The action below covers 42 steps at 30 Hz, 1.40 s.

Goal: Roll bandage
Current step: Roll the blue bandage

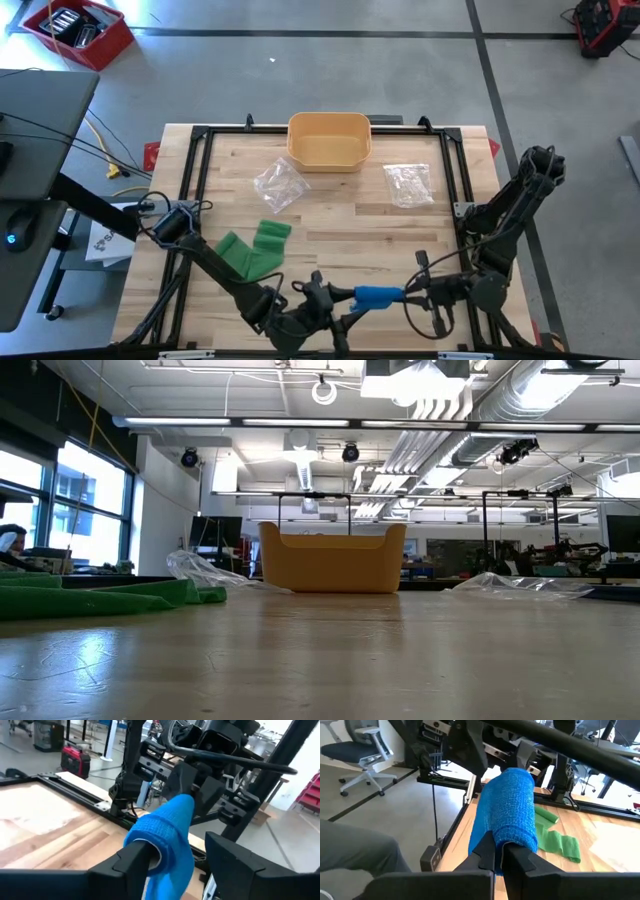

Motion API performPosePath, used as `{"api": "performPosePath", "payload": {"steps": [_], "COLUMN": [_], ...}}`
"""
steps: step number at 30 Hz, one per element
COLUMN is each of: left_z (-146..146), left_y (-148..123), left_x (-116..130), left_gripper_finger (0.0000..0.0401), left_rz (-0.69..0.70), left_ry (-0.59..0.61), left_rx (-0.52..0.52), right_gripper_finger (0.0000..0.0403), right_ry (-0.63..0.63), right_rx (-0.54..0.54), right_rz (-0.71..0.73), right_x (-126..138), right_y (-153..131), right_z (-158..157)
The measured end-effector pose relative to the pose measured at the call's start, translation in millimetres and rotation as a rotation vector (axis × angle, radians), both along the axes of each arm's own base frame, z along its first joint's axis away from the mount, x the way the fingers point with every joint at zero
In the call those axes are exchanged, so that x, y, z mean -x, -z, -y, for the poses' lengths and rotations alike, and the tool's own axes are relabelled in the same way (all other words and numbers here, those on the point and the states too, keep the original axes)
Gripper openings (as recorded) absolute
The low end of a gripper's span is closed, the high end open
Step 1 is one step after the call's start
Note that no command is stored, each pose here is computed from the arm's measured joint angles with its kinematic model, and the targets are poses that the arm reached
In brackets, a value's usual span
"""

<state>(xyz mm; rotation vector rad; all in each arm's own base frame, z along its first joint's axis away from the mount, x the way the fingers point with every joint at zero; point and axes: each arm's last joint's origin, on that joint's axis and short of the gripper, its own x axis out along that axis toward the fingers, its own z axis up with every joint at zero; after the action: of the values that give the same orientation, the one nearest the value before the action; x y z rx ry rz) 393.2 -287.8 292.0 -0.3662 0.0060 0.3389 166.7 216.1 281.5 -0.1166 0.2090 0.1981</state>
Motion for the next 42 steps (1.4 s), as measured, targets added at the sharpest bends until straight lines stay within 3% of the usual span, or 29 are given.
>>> {"api": "performPosePath", "payload": {"steps": [5,9,19,25,28,31,35,42], "left_z": [3.4,4.0,0.9,2.4,2.2,4.2,12.5,25.9], "left_y": [-0.5,-0.9,-2.0,-1.5,-1.4,-1.6,-2.1,-12.4], "left_x": [1.5,-0.2,-4.4,-3.3,-3.2,-0.5,9.0,28.9], "left_gripper_finger": [0.0133,0.0096,0.0077,0.0017,0.0010,0.0008,0.0005,0.0003], "left_rz": [-0.018,-0.010,0.004,-0.014,-0.019,-0.018,-0.029,-0.017], "left_ry": [0.037,0.107,0.158,0.169,0.160,0.122,0.049,-0.034], "left_rx": [-0.062,-0.030,0.002,-0.051,-0.067,-0.077,-0.129,-0.155], "right_gripper_finger": [0.0003,0.0003,0.0003,0.0003,0.0006,0.0029,0.0088,0.0168], "right_ry": [-0.053,-0.094,-0.149,-0.155,-0.120,-0.093,-0.033,0.022], "right_rx": [0.042,0.042,0.089,0.110,0.127,0.133,0.093,0.002], "right_rz": [0.019,0.020,0.037,0.029,0.033,0.039,0.025,-0.103], "right_x": [4.3,5.3,5.4,5.5,5.5,7.9,11.6,9.9], "right_y": [-1.6,-2.2,-3.4,-2.0,-1.6,-1.6,0.1,18.1], "right_z": [-4.3,-6.1,-7.3,-7.0,-6.0,-6.8,-7.4,-7.0]}}
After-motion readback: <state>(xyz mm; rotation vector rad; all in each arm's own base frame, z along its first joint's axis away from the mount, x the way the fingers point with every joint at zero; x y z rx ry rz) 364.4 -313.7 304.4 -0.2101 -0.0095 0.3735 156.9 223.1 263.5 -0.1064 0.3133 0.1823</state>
